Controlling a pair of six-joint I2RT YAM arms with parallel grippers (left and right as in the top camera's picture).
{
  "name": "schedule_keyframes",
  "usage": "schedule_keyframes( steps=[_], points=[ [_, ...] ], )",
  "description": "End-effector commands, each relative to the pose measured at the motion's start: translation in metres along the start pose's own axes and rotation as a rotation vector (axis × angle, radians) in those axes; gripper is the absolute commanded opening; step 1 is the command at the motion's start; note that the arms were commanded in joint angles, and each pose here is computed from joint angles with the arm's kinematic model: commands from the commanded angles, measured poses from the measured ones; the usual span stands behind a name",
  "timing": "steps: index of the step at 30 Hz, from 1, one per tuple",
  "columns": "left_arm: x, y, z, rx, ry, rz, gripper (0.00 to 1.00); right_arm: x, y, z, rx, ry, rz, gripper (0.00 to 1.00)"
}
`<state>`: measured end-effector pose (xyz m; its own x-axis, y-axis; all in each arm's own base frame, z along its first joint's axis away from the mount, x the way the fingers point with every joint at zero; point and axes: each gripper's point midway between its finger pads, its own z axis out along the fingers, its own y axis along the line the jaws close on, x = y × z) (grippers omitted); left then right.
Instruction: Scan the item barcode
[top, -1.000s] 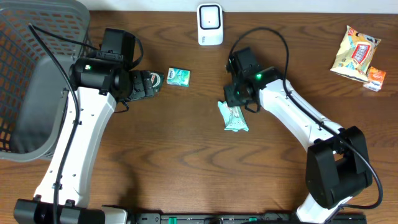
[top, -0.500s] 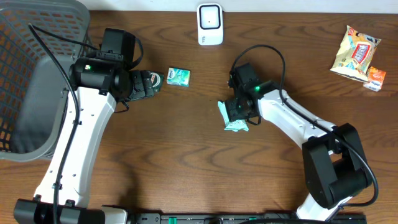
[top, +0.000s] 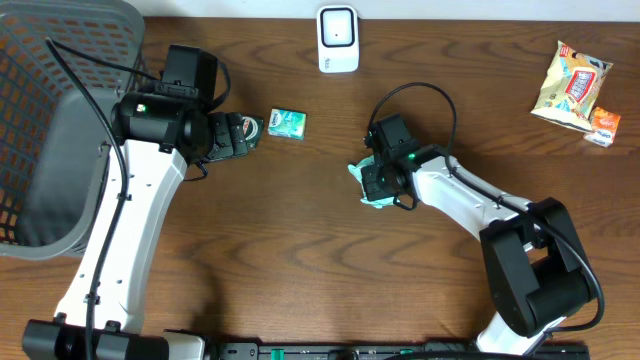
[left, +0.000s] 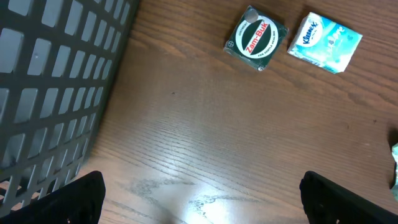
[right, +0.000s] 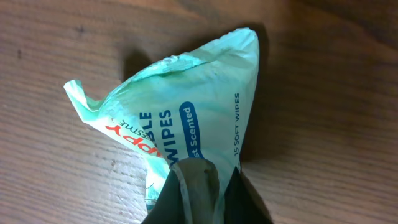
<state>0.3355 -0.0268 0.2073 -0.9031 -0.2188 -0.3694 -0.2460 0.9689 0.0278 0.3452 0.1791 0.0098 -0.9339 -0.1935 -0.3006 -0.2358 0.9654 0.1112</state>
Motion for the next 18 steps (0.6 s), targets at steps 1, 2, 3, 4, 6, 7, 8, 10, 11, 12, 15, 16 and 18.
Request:
schedule_keyframes(
  steps=[1,2,3,4,6,7,8,10,11,12,15,16,18],
  points=[
    [-0.001,0.003,-0.001,-0.016,-0.007,-0.007,0.99,-0.001,0.006,0.004,-0.008,-0.006,0.028,0.01],
    [-0.001,0.003,-0.001,-0.016,-0.007,-0.007,0.99,-0.008,0.008,0.002,-0.013,-0.025,0.034,0.01],
    [-0.001,0.003,-0.001,-0.016,-0.006,-0.007,0.99,-0.016,0.011,-0.002,-0.018,-0.045,0.033,0.01],
    [-0.001,0.003,-0.001,-0.016,-0.007,-0.007,0.98,-0.027,0.014,-0.006,-0.026,-0.072,0.032,0.01],
    [-0.001,0.003,-0.001,-0.016,-0.007,-0.007,0.99,-0.048,0.019,-0.017,-0.039,-0.122,0.031,0.01],
    [-0.001,0.003,-0.001,-0.016,-0.007,-0.007,0.99,-0.061,0.022,-0.024,-0.048,-0.156,0.027,0.01],
    [-0.001,0.003,-0.001,-0.016,-0.007,-0.007,0.99,-0.083,0.026,-0.035,-0.063,-0.218,0.029,0.01],
    [-0.001,0.003,-0.001,-0.016,-0.007,-0.007,0.99,-0.109,0.03,-0.048,-0.084,-0.305,0.031,0.01],
    [-0.001,0.003,-0.001,-0.016,-0.007,-0.006,0.99,-0.124,0.032,-0.055,-0.096,-0.356,0.033,0.01],
    [-0.001,0.003,-0.001,-0.016,-0.007,-0.007,0.99,-0.136,0.033,-0.062,-0.107,-0.405,0.036,0.01],
    [-0.001,0.003,-0.001,-0.016,-0.007,-0.007,0.99,-0.17,0.035,-0.081,-0.144,-0.541,0.064,0.01],
    [-0.001,0.003,-0.001,-0.016,-0.007,-0.007,0.99,-0.182,0.036,-0.089,-0.155,-0.588,0.068,0.01],
    [-0.001,0.003,-0.001,-0.016,-0.006,-0.007,0.99,-0.197,0.035,-0.1,-0.159,-0.636,0.071,0.01]
  ],
)
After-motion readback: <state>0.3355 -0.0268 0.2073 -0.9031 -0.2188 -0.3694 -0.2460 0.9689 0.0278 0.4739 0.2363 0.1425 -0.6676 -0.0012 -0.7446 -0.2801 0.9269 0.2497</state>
